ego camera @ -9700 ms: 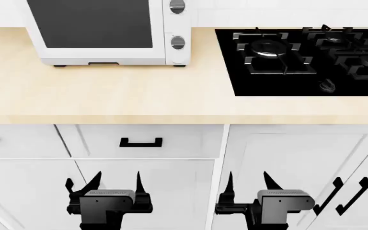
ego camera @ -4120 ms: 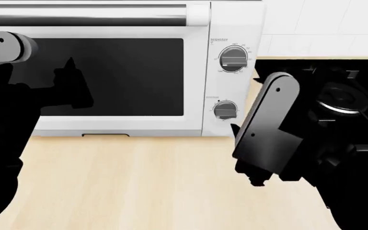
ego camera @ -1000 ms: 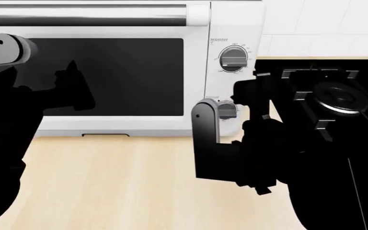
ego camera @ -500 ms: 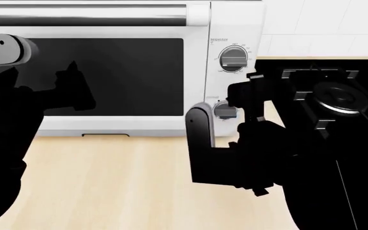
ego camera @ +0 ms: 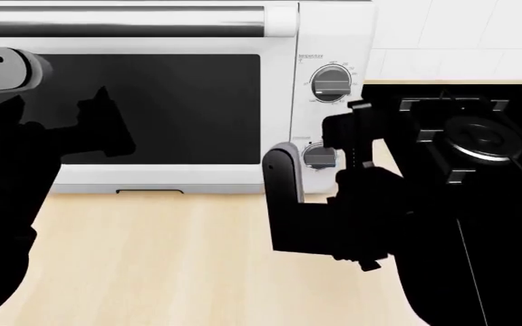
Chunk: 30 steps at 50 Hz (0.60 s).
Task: Turn on the toaster oven by setting the timer.
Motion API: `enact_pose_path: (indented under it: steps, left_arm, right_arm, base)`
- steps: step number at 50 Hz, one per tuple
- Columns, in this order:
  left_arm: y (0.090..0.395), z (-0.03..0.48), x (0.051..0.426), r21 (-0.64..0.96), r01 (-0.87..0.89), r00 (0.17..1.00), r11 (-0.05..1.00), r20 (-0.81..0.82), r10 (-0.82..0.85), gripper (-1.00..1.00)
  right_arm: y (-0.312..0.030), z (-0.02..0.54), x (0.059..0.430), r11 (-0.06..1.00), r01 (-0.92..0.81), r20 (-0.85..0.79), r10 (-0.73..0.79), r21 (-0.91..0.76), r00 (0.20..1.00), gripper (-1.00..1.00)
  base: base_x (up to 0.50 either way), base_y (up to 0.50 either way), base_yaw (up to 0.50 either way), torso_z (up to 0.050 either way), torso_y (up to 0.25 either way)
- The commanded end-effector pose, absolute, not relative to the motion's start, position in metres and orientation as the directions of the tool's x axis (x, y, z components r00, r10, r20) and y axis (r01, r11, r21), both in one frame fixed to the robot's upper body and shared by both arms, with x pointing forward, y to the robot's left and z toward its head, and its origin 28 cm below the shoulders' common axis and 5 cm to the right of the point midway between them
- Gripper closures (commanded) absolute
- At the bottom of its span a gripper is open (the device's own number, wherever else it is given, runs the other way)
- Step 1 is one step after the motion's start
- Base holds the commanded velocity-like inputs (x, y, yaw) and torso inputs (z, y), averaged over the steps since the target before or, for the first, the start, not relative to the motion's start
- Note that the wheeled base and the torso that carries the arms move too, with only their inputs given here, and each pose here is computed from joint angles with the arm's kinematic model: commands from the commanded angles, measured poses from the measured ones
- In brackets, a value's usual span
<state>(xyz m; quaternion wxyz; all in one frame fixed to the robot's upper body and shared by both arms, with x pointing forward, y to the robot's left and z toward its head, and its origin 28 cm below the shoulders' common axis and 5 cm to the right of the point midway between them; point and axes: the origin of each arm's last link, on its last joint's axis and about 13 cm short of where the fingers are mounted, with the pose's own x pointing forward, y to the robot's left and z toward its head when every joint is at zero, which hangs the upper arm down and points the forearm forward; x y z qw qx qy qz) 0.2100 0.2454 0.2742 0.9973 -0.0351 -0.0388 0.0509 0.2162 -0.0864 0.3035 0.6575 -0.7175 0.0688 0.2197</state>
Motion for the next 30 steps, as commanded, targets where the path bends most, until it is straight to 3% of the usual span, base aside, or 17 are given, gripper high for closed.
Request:
enact_pose_path:
  steps: [1,30]
  left_arm:
    - [0.2453,0.2742,0.2110,-0.076,-0.099,0.992,0.992,0.072,0.105,-1.00]
    - [0.2448,0.2735,0.2114,-0.077,-0.098,0.992,0.992,0.071,0.104,-1.00]
  right_arm:
    - [-0.0853,0.3050,0.2202,-0.137,-0.373,-0.393,0.181,-0.918,0.901,-1.00]
    - [-0.0787,0.3030,0.2212,-0.170,-0.365,-0.394,0.195,-0.915,0.898,-1.00]
  base:
    - [0.00,0.00,0.00,0.000,0.000]
    - [0.00,0.00,0.00,0.000,0.000]
